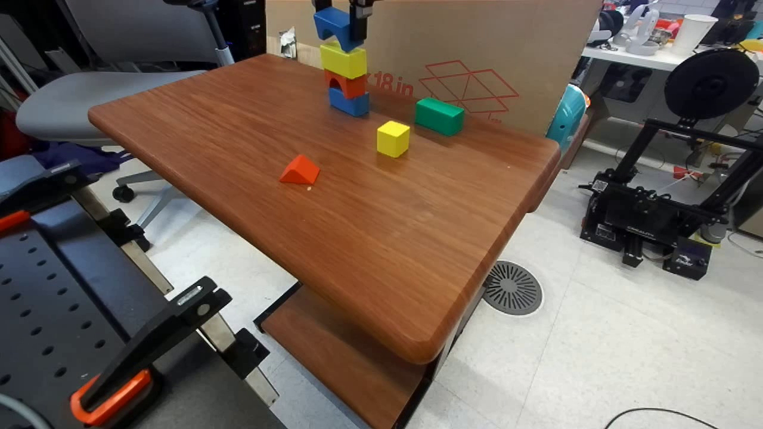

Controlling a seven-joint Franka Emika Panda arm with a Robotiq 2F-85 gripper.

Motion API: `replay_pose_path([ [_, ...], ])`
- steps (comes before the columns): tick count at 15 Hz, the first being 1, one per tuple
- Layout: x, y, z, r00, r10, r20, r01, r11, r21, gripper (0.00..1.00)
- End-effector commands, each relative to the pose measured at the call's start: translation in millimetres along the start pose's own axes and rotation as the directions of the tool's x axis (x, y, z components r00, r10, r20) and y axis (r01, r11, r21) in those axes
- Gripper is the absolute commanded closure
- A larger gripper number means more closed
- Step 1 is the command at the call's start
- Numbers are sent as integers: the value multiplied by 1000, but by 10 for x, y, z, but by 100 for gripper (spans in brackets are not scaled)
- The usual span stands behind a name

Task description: Put the rectangular block on the yellow block

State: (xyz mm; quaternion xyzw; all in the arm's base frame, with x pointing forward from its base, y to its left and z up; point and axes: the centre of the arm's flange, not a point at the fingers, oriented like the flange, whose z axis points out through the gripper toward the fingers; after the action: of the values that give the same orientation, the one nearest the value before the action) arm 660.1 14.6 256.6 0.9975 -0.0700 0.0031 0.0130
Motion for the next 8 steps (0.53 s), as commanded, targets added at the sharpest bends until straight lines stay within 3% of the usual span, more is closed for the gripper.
replay_pose_path([
  [1, 97, -22, 15, 1000, 6, 2, -6, 1000, -24, 47],
  [2, 100, -17, 22, 1000, 8, 3, -8, 1000, -25, 8],
  [5, 108, -3, 44, 1000, 9, 10, -9, 1000, -26, 0],
  [8, 37, 35, -16, 1000, 0, 8, 0, 1000, -15, 0],
])
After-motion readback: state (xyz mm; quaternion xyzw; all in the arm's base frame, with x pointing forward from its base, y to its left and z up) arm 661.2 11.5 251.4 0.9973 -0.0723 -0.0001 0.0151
